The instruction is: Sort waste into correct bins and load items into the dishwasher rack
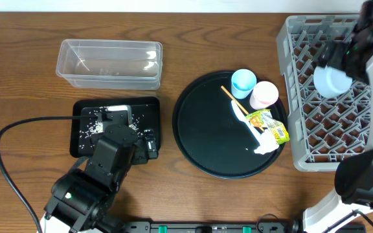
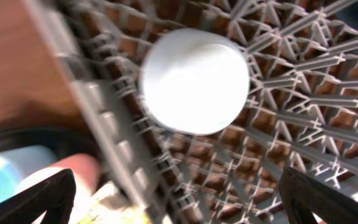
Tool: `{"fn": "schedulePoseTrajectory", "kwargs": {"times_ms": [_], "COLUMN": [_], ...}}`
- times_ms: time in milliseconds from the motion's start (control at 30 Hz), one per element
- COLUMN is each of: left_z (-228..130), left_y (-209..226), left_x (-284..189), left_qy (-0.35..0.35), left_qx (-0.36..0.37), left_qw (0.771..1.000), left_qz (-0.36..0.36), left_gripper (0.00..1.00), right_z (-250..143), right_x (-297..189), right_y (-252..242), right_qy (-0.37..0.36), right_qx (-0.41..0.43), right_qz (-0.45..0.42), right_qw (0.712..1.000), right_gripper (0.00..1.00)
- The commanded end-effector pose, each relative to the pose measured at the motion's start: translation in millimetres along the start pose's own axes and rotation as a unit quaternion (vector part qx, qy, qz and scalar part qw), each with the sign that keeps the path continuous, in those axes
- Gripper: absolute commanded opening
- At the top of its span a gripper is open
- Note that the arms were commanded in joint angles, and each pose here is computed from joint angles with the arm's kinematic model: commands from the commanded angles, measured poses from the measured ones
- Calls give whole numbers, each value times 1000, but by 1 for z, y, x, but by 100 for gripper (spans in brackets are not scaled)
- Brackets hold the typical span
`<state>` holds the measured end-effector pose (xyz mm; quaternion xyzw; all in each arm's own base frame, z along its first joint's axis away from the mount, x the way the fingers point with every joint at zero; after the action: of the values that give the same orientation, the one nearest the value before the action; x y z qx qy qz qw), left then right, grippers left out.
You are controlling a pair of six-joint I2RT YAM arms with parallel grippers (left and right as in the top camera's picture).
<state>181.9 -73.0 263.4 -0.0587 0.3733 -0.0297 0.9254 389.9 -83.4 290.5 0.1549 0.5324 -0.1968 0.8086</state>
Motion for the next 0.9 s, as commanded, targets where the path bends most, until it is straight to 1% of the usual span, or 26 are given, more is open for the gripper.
{"fn": "schedulePoseTrajectory", "kwargs": {"times_ms": [0,167,300,400,467,533,633,667,867], "left_z": [5,5,5,5,5,5,5,5,5], "left_y": [1,1,1,1,1,1,1,1,1], "left_x": [-3,-3,-3,-3,-3,-3,-3,-3,-3], "left_qy": [-10,-10,-10,-10,-10,-10,-10,-10,-10], "left_qx": [0,0,0,0,0,0,0,0,0], "left_qw": [1000,1000,1000,1000,1000,1000,1000,1000,1000], "left_qz": [6,6,6,6,6,6,6,6,6], "left_gripper": [98,98,98,98,98,98,98,98,98], "right_z": [5,-7,-25,-42,-53,-62,-74,-78,-107], "right_x": [-24,-36,-43,-48,-49,-49,-45,-44,-36], "right_y": [15,23,51,81,98,109,122,126,156], "right_qy": [-4,36,73,85,85,78,61,58,68], "right_qx": [9,2,-63,-110,-140,-154,-146,-147,-196], "right_qz": [65,115,194,208,194,162,92,81,86], "right_qw": [998,993,976,968,967,971,983,984,974], "right_gripper": [99,99,99,99,99,99,99,99,99]}}
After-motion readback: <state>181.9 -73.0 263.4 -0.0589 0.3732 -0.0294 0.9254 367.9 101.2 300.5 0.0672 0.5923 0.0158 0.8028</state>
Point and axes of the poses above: each gripper's point midway between its finger pads, its own x axis out along the fingers, its own y axis along the line the jaws close on, z = x × y, the point moved 7 cm from there along -x, back along the fingers, and after that the axes turned 3 degrees about x, right-handed, at the moved point
